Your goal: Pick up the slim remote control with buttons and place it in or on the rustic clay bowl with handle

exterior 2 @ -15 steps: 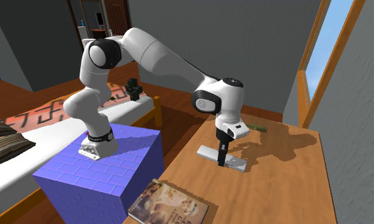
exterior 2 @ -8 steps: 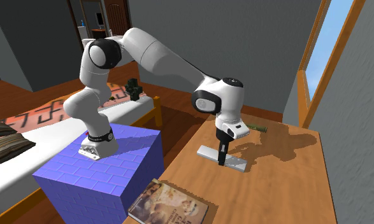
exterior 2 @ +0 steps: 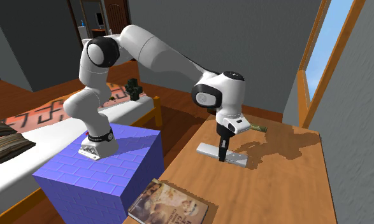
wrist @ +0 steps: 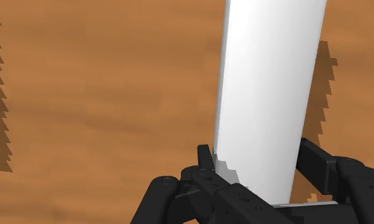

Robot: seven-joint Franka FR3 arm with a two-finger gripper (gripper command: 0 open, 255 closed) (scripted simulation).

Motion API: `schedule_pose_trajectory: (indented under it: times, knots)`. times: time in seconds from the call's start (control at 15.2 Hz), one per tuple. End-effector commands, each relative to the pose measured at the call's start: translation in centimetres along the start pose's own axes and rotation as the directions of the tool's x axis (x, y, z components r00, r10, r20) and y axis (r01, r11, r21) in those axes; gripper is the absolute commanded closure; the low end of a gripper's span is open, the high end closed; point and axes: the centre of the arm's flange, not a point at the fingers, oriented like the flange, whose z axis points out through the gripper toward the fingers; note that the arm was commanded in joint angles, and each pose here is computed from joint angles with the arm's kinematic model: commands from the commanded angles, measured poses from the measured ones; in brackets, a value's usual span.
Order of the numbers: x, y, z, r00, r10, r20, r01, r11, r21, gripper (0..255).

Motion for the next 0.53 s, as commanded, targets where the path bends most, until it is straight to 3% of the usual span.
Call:
schedule_pose_trajectory:
  times: [0.0,0.46]
  knots:
    - [0.0,0.1,-1.0,1.0,0.0,0.0,0.0,1.0,0.0,255]
    - [0.0,0.1,-4.7,1.0,0.0,0.0,0.0,1.0,0.0,255]
